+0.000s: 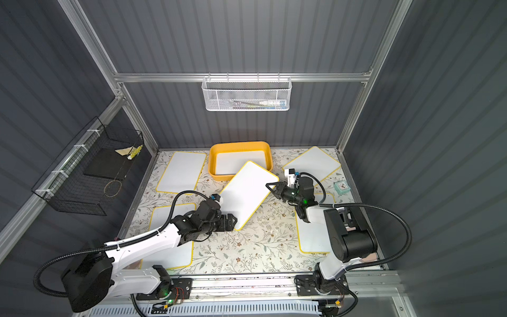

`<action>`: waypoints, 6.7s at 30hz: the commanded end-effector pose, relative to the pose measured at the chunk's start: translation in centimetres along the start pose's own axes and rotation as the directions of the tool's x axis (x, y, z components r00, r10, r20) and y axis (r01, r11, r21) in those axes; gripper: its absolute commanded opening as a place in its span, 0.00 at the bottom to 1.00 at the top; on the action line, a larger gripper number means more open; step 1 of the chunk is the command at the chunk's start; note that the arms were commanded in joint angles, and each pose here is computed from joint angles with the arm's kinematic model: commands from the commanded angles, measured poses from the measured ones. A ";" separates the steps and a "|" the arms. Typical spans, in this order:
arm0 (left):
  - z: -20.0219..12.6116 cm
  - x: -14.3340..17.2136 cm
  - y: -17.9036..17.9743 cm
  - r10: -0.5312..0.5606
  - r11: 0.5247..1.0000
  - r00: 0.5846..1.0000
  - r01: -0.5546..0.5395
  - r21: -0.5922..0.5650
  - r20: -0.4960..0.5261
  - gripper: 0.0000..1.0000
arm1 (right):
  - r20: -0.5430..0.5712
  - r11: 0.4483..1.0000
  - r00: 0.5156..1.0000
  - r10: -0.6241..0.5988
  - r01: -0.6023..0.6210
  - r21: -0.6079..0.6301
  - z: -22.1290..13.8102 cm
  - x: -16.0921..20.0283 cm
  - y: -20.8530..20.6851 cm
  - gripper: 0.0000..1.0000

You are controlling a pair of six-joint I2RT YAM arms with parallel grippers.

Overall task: Put the whiteboard into the storage box
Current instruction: Pick up the whiteboard at the center of the board, then place the whiteboard in the storage box.

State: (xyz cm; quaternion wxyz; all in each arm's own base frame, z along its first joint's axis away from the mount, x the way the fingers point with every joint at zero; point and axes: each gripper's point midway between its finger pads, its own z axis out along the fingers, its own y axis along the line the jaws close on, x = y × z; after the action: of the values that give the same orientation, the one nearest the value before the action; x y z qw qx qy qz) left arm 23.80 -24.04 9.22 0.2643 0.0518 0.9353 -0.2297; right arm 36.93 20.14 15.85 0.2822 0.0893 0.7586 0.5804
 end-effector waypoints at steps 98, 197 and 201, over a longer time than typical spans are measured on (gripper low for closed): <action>-3.8 -8.0 -5.3 -0.012 0.590 0.976 0.182 0.786 -0.216 0.00 | -0.345 0.985 0.926 -0.156 0.117 -0.130 -5.0 4.1 3.5 0.46; 4.6 -30.5 3.3 -0.786 0.479 0.091 0.716 0.508 0.612 0.00 | -0.358 0.891 0.879 -0.315 0.404 0.209 -2.0 9.6 -4.5 0.56; 4.5 -31.5 1.9 -0.788 0.467 0.051 0.699 0.542 0.613 0.00 | -0.357 0.890 0.879 -0.315 0.404 0.209 -1.9 9.6 -4.5 0.56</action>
State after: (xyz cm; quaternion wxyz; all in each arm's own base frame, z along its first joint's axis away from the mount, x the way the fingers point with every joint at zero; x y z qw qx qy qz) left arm 52.26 -23.85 16.71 0.4618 -0.5125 0.6406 -0.3371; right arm 28.57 21.50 8.54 0.2411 -0.1017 0.8705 0.4168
